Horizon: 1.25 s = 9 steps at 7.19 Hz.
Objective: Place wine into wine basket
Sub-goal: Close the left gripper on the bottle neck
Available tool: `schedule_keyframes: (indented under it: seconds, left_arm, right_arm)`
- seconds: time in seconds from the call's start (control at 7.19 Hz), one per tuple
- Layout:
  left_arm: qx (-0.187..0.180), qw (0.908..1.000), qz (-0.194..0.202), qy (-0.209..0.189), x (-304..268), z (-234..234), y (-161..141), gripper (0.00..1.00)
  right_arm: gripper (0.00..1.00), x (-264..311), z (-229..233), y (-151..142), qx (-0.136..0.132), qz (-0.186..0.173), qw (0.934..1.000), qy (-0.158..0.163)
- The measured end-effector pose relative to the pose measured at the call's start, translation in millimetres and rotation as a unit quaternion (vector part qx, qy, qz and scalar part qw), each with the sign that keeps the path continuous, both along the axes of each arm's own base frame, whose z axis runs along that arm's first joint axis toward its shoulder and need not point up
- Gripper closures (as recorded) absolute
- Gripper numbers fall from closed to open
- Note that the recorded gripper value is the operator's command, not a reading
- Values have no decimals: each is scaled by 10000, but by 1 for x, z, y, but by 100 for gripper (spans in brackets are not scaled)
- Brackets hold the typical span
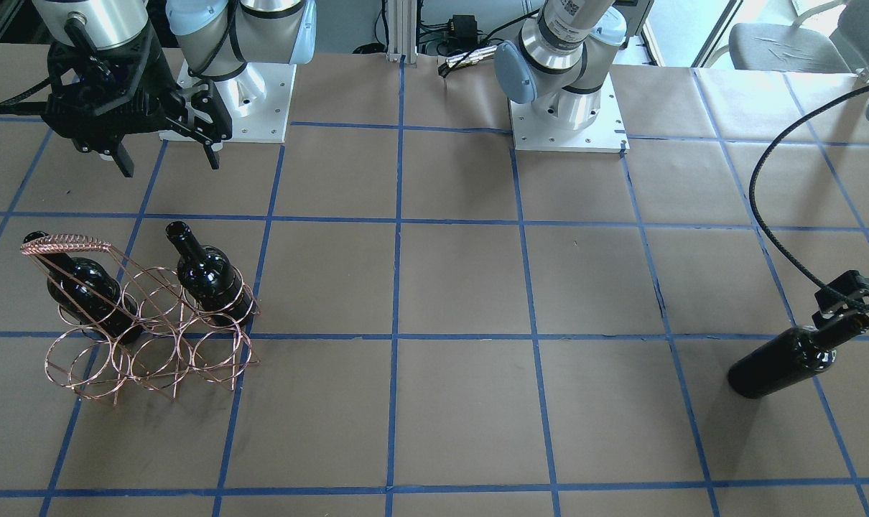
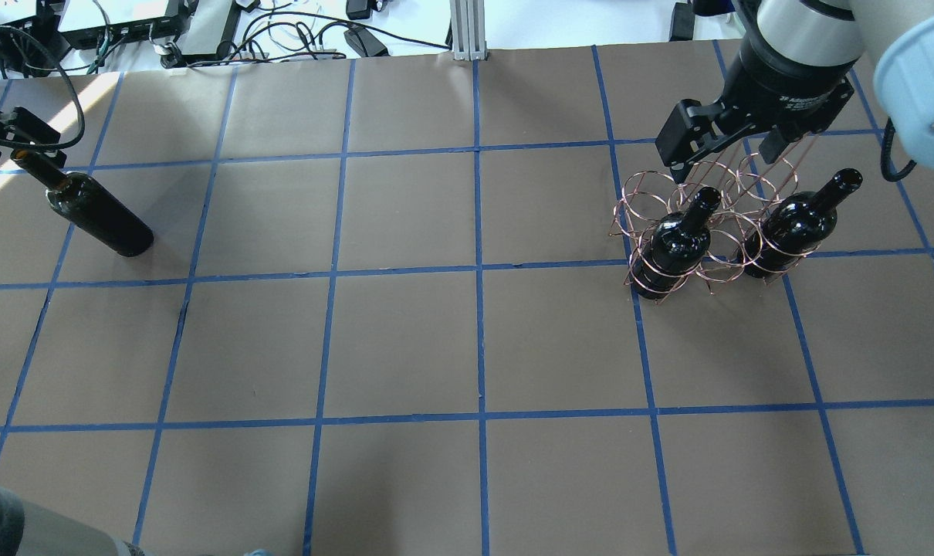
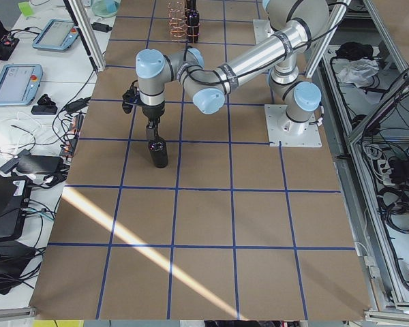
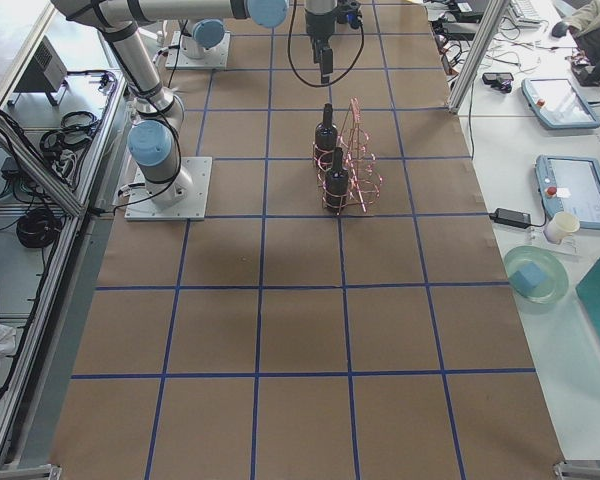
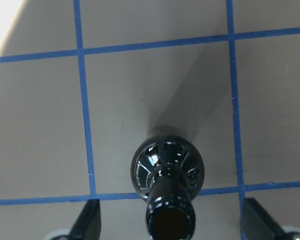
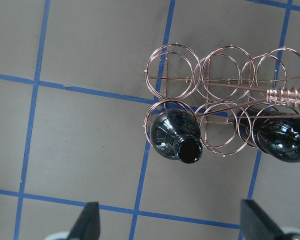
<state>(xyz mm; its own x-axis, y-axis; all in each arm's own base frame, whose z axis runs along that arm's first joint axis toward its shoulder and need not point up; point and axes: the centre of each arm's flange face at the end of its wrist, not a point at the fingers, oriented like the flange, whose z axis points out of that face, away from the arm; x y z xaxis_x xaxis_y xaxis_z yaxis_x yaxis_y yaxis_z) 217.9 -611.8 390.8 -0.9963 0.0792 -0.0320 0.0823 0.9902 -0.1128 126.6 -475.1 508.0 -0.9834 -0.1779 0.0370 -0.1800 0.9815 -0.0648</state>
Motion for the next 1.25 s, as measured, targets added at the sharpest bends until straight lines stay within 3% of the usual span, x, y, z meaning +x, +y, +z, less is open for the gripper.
schedule_keyframes:
  seconds: [0.14,0.28,0.56,0.83,1.11,1.25]
  left_arm:
    - [-34,9999,3,133,9,-6,-1,4]
    - [-48,9997,17,222,13,-10,-2,14]
    - [-51,9995,43,302,14,-14,-2,20]
    - [-50,9994,87,321,14,-14,-2,56]
    - [-52,9994,132,322,11,-13,-3,73]
    - [-53,9994,140,324,10,-13,-3,75]
  right_arm:
    - [0,0,0,0,2,0,10000,0]
    - [0,0,-1,0,5,-1,10000,1]
    - [0,0,-1,0,10,1,10000,2]
    - [0,0,-1,0,6,2,10000,4]
    - [0,0,-1,0,12,1,10000,5]
    - [0,-1,-1,0,18,10,10000,12]
